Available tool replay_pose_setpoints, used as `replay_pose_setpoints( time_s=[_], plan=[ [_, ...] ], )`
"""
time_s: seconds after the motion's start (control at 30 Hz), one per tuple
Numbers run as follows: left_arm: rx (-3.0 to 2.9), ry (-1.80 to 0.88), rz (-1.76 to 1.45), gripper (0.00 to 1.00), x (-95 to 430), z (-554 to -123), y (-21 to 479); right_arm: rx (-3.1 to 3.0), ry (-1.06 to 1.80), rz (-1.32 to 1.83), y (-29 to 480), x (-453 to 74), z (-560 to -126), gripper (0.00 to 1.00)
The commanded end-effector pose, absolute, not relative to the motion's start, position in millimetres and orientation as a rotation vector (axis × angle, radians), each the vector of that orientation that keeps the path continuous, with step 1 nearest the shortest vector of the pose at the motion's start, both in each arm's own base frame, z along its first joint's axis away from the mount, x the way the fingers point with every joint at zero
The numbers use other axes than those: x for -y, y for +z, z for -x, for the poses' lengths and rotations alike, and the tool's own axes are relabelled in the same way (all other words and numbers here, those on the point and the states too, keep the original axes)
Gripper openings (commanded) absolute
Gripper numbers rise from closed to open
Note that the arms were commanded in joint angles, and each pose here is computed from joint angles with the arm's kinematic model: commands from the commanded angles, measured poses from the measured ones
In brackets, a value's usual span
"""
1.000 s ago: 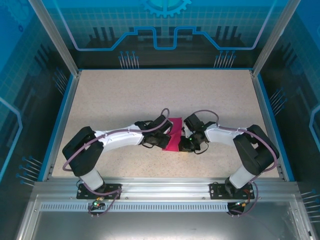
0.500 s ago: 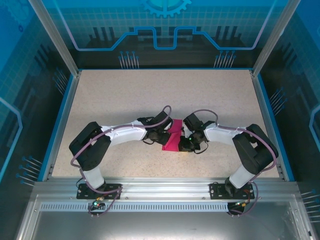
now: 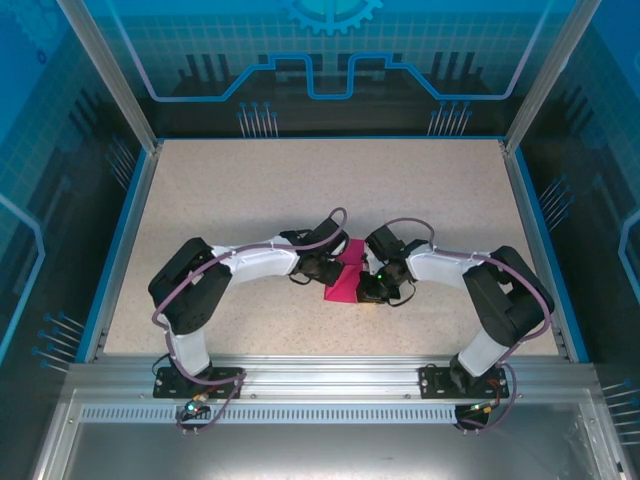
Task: Fold a paper plane with a square sheet of paper (fold left side to right side)
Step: Fold the triangle a second time at the center of the table.
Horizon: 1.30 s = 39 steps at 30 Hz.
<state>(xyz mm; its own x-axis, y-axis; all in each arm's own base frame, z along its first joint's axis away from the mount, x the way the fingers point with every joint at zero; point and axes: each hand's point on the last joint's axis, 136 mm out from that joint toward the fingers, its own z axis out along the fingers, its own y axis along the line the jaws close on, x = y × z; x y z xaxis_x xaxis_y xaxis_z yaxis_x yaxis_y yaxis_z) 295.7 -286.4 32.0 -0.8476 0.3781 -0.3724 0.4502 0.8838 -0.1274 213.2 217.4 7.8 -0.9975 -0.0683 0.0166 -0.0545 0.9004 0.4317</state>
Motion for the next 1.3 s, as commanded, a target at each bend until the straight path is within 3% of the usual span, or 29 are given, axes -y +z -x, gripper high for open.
replay_pose_setpoints(
  time_s=[0.0,1.27],
  plan=[
    [-2.714,-0.315,-0.637,0.01,290,-300,32,3.018,-0.538,-0.136,-14,-208,-200,0.11],
    [-2.727,-0.236,-0.602,0.00,275,-302,30,3.004,-0.518,-0.144,-17,-209,-199,0.11]
  ],
)
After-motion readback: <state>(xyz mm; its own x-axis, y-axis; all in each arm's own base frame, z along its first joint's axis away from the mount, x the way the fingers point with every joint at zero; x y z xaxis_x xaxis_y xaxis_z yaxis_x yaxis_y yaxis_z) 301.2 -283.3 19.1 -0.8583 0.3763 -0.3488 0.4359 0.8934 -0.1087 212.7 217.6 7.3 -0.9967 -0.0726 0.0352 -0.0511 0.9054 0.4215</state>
